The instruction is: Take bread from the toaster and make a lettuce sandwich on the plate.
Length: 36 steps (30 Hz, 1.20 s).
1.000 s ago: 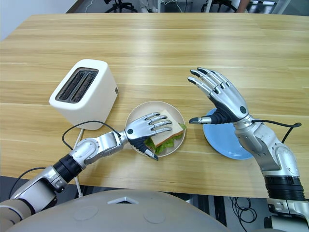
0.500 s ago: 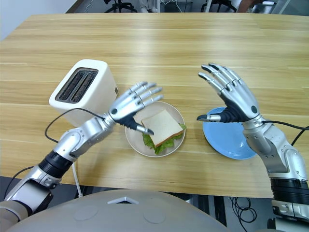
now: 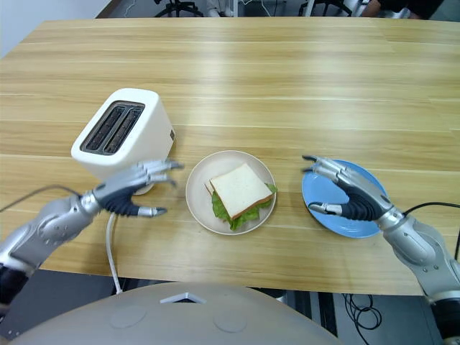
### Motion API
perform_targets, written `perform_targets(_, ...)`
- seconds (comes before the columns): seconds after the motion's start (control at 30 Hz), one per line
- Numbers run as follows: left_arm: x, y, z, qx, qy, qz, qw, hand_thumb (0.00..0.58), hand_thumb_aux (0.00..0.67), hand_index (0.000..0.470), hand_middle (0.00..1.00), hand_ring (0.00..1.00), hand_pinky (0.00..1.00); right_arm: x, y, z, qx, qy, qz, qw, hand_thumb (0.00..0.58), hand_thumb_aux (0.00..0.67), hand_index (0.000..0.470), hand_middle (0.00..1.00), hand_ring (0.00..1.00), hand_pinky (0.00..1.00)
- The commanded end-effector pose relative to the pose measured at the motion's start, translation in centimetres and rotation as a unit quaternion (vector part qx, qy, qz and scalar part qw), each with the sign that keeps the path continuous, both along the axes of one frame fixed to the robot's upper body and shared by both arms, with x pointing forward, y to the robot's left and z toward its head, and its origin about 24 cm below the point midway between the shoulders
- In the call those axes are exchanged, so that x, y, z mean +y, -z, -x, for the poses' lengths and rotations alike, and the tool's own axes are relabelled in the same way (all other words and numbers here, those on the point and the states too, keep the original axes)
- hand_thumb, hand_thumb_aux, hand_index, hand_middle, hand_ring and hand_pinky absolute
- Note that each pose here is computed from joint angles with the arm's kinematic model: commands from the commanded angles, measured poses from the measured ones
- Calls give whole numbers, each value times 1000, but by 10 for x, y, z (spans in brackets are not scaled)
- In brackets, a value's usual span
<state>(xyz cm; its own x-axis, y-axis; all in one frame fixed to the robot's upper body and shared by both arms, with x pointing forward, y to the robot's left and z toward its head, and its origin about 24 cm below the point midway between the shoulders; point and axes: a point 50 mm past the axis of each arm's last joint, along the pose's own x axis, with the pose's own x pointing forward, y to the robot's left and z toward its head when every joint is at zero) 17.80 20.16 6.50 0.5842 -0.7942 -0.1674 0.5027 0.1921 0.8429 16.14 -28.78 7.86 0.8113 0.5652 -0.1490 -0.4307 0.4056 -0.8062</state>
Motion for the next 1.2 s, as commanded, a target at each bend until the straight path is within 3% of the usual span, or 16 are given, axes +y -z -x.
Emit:
perform_targets(0.03, 2, 18, 19, 92, 36, -15, 995, 580, 670, 460, 1000, 1000, 1000, 3, 19, 13, 127, -45, 29, 990, 580, 670, 460, 1000, 1000, 1000)
perform_targets(0.2, -16, 39, 21, 142, 69, -6, 987, 580, 670, 460, 1000, 1000, 1000, 17, 33, 13, 211, -91, 46, 972, 580, 670, 460, 1000, 1000, 1000)
perform_targets(0.43, -42, 67, 14, 149, 96, -30, 984, 580, 670, 460, 1000, 1000, 1000, 50, 56, 7, 257, -158, 36, 953, 580, 670, 460, 1000, 1000, 1000)
perform_targets(0.77, -44, 97, -11, 114, 57, -86, 988, 580, 670, 460, 1000, 1000, 1000, 81, 91, -16, 225, -140, 19, 964, 580, 670, 460, 1000, 1000, 1000)
perform_targets(1.0, -56, 92, -42, 51, 34, -56, 997, 580, 670, 460, 1000, 1000, 1000, 78, 104, -45, 171, -65, 17, 983, 580, 670, 460, 1000, 1000, 1000)
perform_targets(1.2, -65, 82, -73, 18, 16, -23, 999, 580, 670, 460, 1000, 1000, 1000, 76, 105, -56, 140, -35, 3, 990, 580, 670, 460, 1000, 1000, 1000)
